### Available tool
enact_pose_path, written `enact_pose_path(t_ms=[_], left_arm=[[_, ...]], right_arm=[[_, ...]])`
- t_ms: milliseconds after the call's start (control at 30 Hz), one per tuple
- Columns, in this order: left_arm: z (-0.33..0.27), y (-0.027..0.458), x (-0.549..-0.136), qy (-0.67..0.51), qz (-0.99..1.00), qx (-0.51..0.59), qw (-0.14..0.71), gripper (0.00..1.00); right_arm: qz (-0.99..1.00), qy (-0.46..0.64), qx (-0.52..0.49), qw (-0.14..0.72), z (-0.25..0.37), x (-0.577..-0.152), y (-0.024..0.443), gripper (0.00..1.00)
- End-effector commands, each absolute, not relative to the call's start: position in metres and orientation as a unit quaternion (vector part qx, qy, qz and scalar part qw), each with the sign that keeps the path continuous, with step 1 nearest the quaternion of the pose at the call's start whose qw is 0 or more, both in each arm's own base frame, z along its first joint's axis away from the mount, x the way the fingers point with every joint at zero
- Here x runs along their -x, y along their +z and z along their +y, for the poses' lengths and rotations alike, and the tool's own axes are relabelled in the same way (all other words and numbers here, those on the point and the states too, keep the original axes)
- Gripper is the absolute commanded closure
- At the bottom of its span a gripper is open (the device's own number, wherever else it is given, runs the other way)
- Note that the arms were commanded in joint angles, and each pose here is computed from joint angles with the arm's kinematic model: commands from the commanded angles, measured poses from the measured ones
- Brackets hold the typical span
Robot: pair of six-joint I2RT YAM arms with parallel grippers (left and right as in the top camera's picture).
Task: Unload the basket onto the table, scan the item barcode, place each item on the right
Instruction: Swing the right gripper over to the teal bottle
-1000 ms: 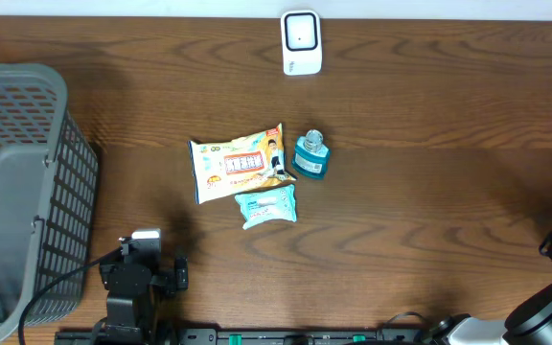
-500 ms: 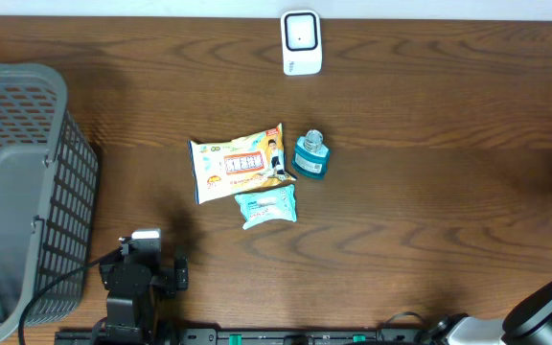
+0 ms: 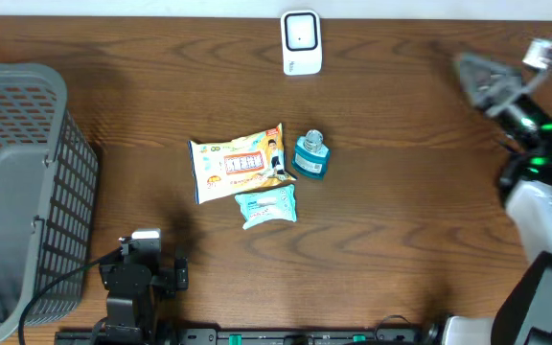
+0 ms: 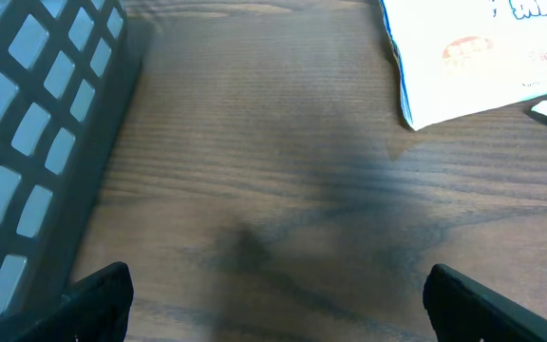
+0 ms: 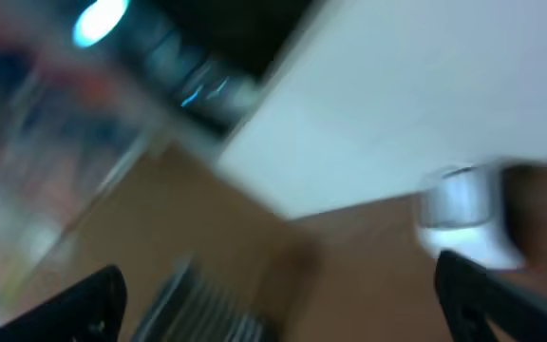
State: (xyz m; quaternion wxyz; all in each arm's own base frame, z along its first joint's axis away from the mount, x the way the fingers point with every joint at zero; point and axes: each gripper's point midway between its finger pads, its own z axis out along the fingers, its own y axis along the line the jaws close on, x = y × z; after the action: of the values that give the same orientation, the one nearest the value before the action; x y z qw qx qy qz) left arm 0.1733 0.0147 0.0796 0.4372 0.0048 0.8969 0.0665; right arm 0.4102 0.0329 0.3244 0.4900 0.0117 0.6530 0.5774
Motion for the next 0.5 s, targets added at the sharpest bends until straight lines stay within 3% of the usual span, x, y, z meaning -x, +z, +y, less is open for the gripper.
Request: enact_pose_path(t_ms=[0, 233, 467], left_arm=[[0.017, 0.077, -0.171, 0.072, 0.899, -0.005, 0.432, 0.02], [0.017, 0.077, -0.171, 0.072, 0.899, -0.005, 0.432, 0.02], [0.017, 0.077, -0.171, 0.072, 0.899, -0.005, 0.432, 0.02]], right_arm=[[0.651, 0.629, 0.085, 0.416, 0.095, -0.375, 0.338, 0.01], [0.634, 0.642, 0.222, 0.369, 0.159, -0.337, 0.341, 0.01], [0.609, 0.632, 0.294, 0.378, 0.176, -0.325, 0.377, 0.01]])
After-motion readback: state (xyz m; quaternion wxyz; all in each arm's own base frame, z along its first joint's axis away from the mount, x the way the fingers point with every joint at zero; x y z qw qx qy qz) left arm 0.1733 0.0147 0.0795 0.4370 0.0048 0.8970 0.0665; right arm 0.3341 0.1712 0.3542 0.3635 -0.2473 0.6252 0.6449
